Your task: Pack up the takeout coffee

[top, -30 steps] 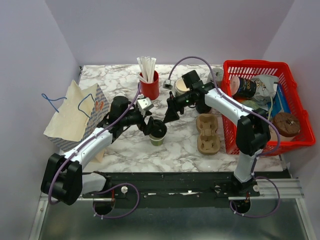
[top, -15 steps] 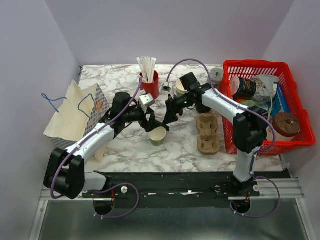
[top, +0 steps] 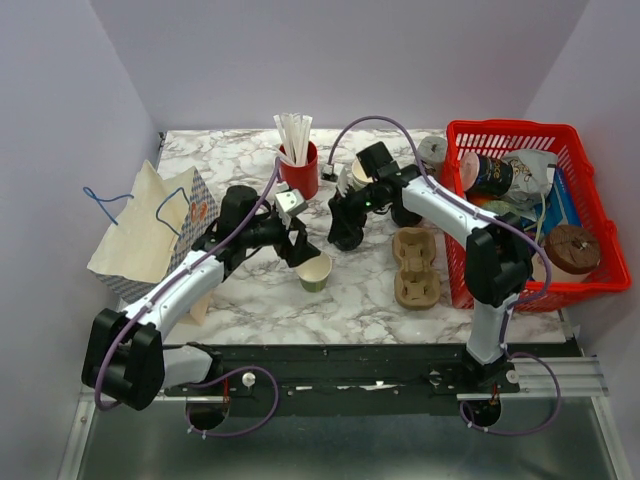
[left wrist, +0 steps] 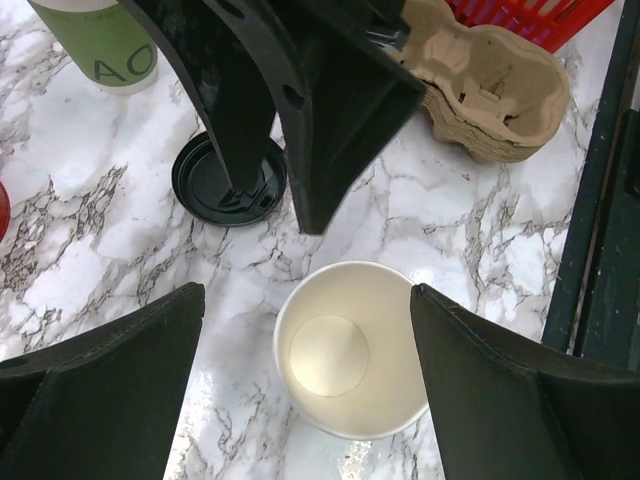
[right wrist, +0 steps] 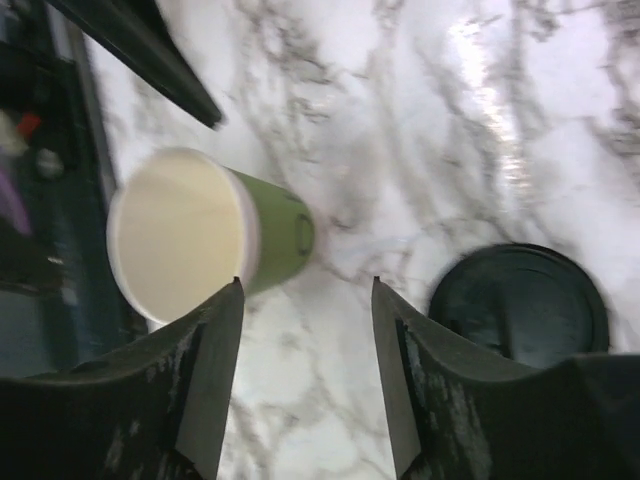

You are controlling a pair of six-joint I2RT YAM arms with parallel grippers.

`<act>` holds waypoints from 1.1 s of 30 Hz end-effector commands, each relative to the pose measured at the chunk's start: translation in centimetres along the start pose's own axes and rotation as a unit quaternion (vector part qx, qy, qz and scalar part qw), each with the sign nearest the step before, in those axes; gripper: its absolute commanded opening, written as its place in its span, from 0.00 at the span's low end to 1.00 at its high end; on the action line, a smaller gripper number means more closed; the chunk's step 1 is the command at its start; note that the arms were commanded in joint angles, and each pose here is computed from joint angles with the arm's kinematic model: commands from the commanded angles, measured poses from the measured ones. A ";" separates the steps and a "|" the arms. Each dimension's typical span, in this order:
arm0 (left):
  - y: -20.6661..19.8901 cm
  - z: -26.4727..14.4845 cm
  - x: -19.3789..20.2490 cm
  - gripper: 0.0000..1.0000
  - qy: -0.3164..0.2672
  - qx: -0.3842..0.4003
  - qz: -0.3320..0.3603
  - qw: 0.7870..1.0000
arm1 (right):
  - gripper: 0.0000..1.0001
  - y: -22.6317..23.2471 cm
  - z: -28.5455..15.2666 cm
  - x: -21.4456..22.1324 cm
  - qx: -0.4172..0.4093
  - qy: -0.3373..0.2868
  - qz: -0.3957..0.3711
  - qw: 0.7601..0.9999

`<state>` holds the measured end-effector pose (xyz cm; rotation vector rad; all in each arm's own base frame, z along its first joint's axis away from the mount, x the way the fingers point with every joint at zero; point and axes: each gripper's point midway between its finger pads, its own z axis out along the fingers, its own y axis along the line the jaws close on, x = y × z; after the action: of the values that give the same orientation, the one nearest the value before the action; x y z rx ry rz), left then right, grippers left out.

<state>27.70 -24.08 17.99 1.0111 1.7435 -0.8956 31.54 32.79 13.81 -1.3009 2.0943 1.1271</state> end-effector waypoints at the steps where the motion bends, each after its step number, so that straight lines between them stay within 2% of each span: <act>1: -0.2 -1.4 -1.9 0.91 -0.005 -0.009 0.023 1.000 | 0.58 -3.3 -2.9 -1.1 0.109 0.018 -0.134 0.985; 2: -0.3 -1.6 -1.9 0.91 -0.004 -0.010 0.023 1.000 | 0.56 -3.4 -3.5 -0.8 0.112 0.027 -0.185 0.976; 5: -0.4 -2.5 -2.4 0.91 -0.008 -0.017 0.026 0.999 | 0.52 -3.4 -4.2 -0.3 0.113 0.042 -0.268 0.956; 10: -0.5 -3.8 -3.6 0.91 -0.023 -0.031 0.033 0.999 | 0.44 -4.6 -3.3 2.9 0.116 0.093 -0.294 0.944; 14: 0.1 -4.7 -4.0 0.91 -0.032 -0.047 0.028 0.998 | 0.41 -5.1 -2.0 5.7 0.103 0.145 -0.345 0.922; 19: 0.3 -5.1 -3.8 0.91 -0.036 -0.057 0.026 0.997 | 0.41 -7.1 -0.9 7.8 0.116 0.199 -0.346 0.910; 33: 1.3 -5.9 -3.3 0.91 -0.039 -0.076 0.010 0.996 | 0.41 -8.0 1.1 9.7 0.093 0.235 -0.388 0.886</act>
<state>27.54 -19.62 22.50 0.9038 1.7145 -0.7826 33.98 26.50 4.46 -2.1147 1.6391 0.2966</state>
